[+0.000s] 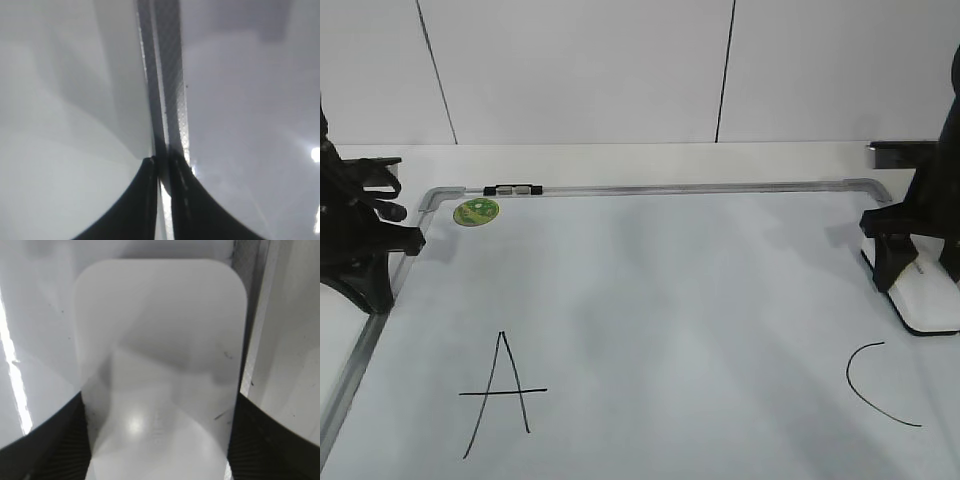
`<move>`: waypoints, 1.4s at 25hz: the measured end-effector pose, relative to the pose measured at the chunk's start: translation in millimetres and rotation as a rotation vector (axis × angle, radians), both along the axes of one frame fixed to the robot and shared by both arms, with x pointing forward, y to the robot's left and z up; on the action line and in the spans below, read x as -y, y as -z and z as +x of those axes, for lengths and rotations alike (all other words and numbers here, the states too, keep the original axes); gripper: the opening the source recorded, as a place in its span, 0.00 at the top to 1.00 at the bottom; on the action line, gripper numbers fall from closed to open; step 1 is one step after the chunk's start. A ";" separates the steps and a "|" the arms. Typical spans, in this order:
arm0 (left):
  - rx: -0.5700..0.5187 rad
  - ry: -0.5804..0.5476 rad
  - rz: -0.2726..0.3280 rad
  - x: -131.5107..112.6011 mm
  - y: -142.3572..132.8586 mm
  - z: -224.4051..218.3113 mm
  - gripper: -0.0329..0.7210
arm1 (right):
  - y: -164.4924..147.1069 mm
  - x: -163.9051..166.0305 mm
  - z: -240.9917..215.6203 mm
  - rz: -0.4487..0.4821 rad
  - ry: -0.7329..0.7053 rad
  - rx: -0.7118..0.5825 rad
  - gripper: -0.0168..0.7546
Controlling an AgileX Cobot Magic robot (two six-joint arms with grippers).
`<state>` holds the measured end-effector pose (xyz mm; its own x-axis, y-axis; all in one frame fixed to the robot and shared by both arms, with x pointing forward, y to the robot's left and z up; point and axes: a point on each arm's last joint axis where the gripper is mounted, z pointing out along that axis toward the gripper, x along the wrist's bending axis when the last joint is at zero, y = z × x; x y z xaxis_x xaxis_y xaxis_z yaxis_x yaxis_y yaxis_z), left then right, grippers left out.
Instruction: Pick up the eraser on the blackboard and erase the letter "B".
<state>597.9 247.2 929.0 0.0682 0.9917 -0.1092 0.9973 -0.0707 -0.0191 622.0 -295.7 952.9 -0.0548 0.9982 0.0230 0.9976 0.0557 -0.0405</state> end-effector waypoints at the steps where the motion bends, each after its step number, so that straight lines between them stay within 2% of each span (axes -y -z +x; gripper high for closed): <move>1: 0.000 0.000 0.000 0.0 0.0 0.0 0.92 | 0.0 0.2 0.0 -0.002 -0.001 0.000 0.26; 17: -0.002 0.000 0.000 0.0 0.0 -0.2 0.92 | 0.0 -0.8 -1.0 0.009 0.004 -0.016 0.25; 20: -0.006 0.001 0.000 0.0 0.0 -0.5 0.92 | 0.1 -1.3 -2.5 0.014 0.006 -0.034 0.19; 25: -0.006 0.000 -0.001 0.1 0.0 -0.5 0.92 | -2.7 -1.4 -1.8 0.015 0.005 -0.042 0.16; 35: -0.008 0.000 -0.001 0.1 0.0 -0.7 0.92 | -36.3 -0.4 20.3 0.004 0.000 0.084 0.17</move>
<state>597.2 247.1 929.1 0.0674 0.9916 -0.1106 0.9971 -0.0707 -0.0267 642.3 -295.3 989.2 -0.0572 0.9981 0.0219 0.9975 0.0562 0.0431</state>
